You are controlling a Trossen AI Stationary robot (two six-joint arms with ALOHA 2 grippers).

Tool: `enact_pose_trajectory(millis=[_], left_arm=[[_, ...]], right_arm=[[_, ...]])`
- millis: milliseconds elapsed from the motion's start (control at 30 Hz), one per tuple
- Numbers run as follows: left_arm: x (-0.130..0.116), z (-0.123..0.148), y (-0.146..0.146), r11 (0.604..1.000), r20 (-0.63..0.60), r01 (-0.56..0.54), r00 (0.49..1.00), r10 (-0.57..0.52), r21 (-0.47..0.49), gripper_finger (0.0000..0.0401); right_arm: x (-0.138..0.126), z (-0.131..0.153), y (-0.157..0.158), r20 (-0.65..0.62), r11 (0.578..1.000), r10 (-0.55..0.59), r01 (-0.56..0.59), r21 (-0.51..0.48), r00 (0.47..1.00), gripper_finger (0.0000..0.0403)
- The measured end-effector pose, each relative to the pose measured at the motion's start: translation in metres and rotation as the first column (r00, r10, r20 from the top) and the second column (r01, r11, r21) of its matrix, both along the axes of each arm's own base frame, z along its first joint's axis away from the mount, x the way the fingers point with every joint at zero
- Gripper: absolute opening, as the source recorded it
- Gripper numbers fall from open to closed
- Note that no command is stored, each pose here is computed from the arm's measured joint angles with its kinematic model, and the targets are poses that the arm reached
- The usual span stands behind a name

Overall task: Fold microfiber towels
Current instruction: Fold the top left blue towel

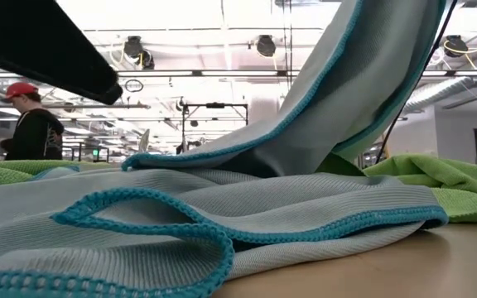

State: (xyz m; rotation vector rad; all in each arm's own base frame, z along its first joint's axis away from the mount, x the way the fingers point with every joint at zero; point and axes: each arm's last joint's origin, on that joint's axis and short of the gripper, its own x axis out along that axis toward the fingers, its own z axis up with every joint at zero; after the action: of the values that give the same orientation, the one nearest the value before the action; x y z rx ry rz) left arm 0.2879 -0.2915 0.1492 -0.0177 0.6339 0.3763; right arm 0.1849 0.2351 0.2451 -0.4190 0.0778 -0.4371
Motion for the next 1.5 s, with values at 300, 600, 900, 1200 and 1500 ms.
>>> enact_pose_trajectory(millis=[300,600,900,1200,1500], left_arm=[[0.008,-0.013,0.01,0.991,-0.007,0.086,0.996,-0.086,0.102,0.0187],[0.006,-0.03,0.026,0.988,-0.039,0.069,0.997,-0.064,0.136,0.0187],[0.007,-0.032,0.03,0.986,-0.044,0.06,0.998,-0.054,0.157,0.0169],[0.004,-0.033,0.033,0.974,-0.068,0.066,0.996,-0.052,0.218,0.0046],[0.005,-0.015,0.03,0.98,-0.008,0.074,0.997,-0.074,0.182,0.0014]], right_arm=[[0.0,0.0,0.0,0.015,1.0,0.001,-0.001,0.03,1.0,0.0002],[0.0,0.0,0.0,0.016,0.999,0.001,-0.002,0.032,1.0,0.0002],[0.0,0.0,0.0,0.016,0.999,0.001,-0.002,0.032,1.0,0.0002],[0.0,0.0,0.0,0.016,0.999,0.001,-0.002,0.032,1.0,0.0002],[0.003,-0.004,-0.002,-0.012,1.0,-0.014,0.013,-0.011,1.0,0.0002]])
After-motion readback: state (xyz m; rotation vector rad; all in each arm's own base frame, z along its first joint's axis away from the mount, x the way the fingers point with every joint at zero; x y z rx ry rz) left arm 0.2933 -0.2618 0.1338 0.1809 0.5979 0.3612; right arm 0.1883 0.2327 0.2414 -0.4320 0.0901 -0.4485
